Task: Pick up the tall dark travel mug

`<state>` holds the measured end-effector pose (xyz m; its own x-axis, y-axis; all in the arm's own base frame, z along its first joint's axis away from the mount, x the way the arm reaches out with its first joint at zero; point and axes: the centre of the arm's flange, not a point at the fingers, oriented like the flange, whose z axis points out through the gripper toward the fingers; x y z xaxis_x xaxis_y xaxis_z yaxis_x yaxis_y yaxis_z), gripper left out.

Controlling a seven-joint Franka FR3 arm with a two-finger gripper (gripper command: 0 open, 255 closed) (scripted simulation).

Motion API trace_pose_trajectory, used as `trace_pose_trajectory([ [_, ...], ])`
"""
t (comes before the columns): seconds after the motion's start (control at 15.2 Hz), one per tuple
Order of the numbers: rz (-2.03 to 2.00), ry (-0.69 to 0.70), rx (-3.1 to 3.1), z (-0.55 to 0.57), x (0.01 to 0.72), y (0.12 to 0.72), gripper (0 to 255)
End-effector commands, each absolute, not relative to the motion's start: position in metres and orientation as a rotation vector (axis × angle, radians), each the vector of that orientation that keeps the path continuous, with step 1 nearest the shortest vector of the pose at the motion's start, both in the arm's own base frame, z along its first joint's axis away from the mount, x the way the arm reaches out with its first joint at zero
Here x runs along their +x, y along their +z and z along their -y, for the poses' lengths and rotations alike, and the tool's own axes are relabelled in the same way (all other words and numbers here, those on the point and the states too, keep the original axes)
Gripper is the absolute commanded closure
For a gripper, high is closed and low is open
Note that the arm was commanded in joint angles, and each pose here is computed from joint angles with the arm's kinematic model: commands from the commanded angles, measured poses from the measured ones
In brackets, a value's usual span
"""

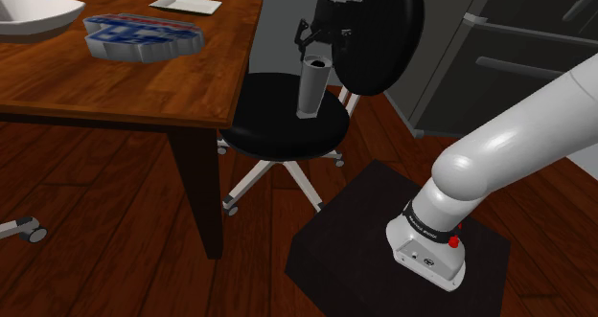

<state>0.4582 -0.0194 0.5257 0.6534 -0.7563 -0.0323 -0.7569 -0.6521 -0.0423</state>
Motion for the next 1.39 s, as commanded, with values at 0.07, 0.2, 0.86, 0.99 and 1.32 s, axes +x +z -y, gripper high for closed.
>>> trace_pose_trajectory([
  [0.07,-1.288,0.017,-2.808,0.02,0.46,0.512,0],
  [0.2,-1.288,0.017,-2.808,0.02,0.46,0.512,0],
  [0.86,-1.288,0.017,-2.808,0.02,0.46,0.512,255],
  [0.99,-1.288,0.017,-2.808,0.02,0.46,0.523,255],
  [1.32,-1.288,0.017,-2.808,0.02,0.46,0.549,255],
])
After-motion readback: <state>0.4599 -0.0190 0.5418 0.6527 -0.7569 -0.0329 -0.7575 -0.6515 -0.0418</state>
